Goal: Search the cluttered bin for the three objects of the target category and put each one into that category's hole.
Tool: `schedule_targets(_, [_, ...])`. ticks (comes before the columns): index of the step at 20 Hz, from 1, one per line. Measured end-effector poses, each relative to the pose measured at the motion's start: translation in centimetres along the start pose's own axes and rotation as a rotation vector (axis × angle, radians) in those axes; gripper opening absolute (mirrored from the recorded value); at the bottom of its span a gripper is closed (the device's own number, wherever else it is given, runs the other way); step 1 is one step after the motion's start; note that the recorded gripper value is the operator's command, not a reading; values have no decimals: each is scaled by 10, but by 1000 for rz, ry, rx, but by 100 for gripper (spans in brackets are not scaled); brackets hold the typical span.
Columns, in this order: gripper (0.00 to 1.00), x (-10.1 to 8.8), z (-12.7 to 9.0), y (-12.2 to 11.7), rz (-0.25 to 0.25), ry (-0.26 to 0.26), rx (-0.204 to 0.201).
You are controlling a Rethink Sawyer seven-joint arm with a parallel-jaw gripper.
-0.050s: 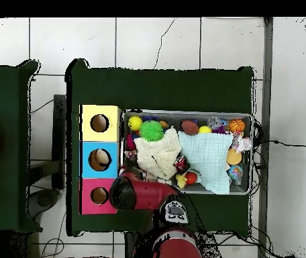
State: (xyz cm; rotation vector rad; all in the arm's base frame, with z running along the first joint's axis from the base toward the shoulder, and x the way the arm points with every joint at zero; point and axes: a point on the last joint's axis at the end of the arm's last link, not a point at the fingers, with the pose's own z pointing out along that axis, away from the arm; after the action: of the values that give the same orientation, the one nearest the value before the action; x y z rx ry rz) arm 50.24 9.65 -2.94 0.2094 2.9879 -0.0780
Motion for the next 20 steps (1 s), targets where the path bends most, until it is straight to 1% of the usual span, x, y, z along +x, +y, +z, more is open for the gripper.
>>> schedule_targets(5, [0,0,-1,1,4,-2,10])
schedule_targets(11, [0,-2,-6,3,6,-3,11])
schedule_targets(13, [0,-4,-17,5,5,10,14])
schedule_targets(14, [0,-6,-29,6,3,26,21])
schedule_targets(17, [0,-10,-48,9,-4,57,30])
schedule_targets(18, [0,-12,-64,13,-9,84,35])
schedule_targets(20, [0,-14,-75,15,-13,102,35])
